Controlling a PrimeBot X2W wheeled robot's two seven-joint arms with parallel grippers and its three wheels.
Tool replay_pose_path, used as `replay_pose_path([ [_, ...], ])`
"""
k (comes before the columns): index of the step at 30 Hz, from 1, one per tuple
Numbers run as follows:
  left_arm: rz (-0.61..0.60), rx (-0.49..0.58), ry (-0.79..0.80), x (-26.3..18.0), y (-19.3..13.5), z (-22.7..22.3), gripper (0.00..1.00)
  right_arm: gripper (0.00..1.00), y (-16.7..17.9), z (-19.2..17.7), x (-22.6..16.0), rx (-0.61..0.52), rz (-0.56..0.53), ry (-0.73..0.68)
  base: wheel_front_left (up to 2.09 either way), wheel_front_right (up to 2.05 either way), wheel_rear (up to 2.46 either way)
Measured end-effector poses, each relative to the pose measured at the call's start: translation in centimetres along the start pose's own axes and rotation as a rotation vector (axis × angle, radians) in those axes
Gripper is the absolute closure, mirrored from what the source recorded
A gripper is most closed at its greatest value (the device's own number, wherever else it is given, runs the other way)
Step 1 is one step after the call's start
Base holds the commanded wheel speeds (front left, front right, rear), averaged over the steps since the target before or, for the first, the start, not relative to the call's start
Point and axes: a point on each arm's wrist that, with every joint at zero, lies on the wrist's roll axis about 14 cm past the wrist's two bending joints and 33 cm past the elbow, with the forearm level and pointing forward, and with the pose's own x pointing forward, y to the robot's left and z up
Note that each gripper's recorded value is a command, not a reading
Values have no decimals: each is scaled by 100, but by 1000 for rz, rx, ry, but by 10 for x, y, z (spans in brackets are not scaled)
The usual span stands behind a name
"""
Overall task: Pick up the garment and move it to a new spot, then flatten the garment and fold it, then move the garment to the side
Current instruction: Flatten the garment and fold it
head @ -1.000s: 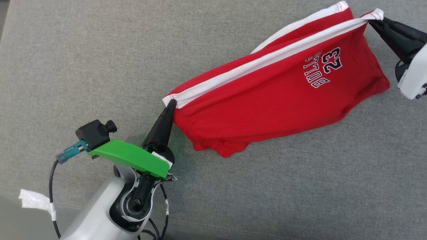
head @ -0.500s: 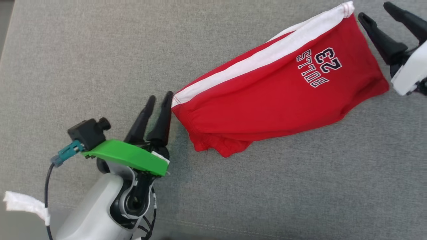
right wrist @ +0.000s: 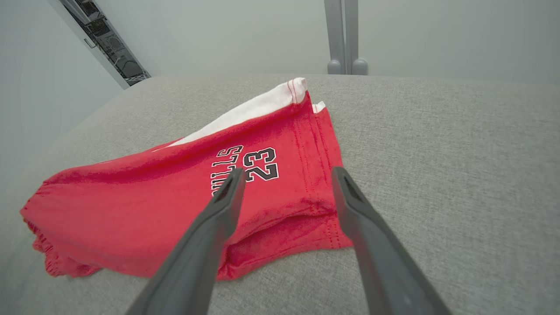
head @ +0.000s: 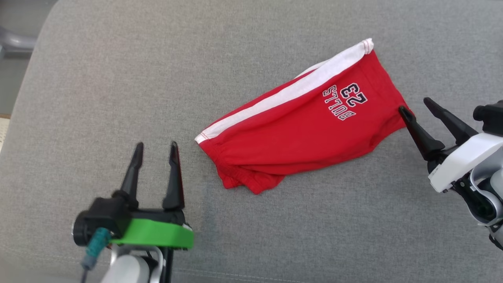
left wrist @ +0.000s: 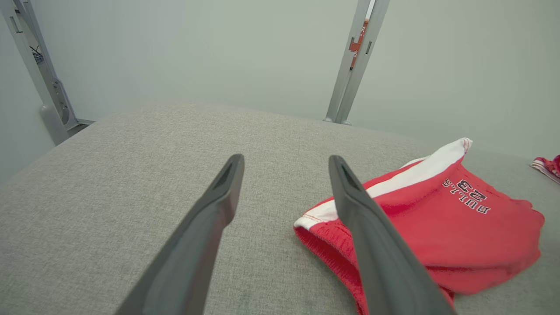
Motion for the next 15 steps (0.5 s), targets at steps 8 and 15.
replay_pose_path([
  [8,-10,138,-43,-23,-17,5,0,0,-17,-5,3,2,-67,106,0,0,0],
  [15,7,160,-23,-32,-16,-3,0,0,-29,-14,40,-85,-94,241,0,0,0],
])
